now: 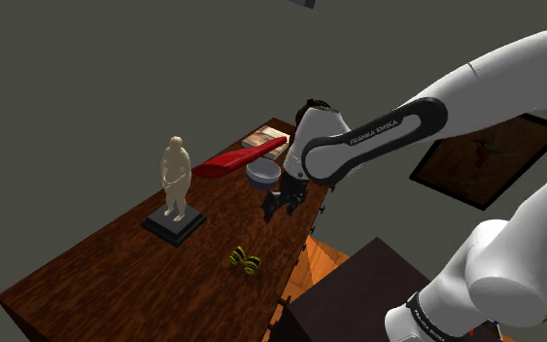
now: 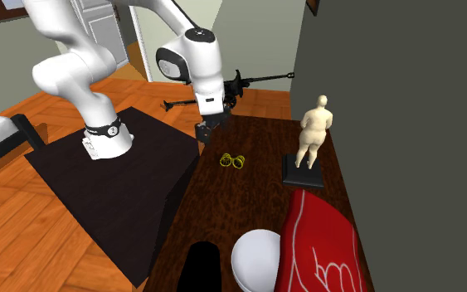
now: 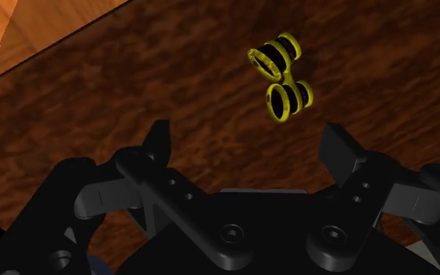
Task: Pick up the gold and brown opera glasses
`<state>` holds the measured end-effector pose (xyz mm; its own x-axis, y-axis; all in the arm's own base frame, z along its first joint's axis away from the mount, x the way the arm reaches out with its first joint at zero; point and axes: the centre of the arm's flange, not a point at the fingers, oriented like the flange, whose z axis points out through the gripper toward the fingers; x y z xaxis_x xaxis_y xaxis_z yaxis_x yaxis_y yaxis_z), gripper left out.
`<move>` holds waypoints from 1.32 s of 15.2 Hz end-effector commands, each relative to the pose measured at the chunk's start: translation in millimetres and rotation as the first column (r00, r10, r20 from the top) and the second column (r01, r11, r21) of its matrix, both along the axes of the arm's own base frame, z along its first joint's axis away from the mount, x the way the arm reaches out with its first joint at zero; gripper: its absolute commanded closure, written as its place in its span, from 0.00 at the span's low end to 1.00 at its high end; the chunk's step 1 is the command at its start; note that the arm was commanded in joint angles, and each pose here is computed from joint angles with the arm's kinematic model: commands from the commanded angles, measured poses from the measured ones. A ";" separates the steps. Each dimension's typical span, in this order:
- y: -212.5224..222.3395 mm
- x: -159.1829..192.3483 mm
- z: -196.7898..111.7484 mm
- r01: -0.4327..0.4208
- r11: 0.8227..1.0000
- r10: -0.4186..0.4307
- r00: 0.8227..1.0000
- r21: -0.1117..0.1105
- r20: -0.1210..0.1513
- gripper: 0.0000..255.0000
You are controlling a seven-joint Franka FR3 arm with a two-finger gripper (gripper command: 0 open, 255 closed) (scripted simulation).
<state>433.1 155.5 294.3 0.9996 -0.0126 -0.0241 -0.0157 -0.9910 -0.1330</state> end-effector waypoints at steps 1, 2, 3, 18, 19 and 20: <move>14.7 4.8 -22.6 -0.011 1.000 0.011 1.000 0.008 -0.003 0.00; 21.8 7.6 -33.2 -0.016 1.000 0.016 1.000 0.013 -0.005 0.00; 28.9 10.3 -43.7 -0.022 1.000 0.022 1.000 0.017 -0.007 0.00; 87.1 30.2 -163.4 -0.064 0.997 0.065 0.998 0.049 -0.021 0.00; 87.1 30.2 -166.4 -0.064 0.997 0.065 0.998 0.049 -0.021 0.00; 87.1 30.1 -166.5 -0.064 0.997 0.065 0.998 0.049 -0.021 0.00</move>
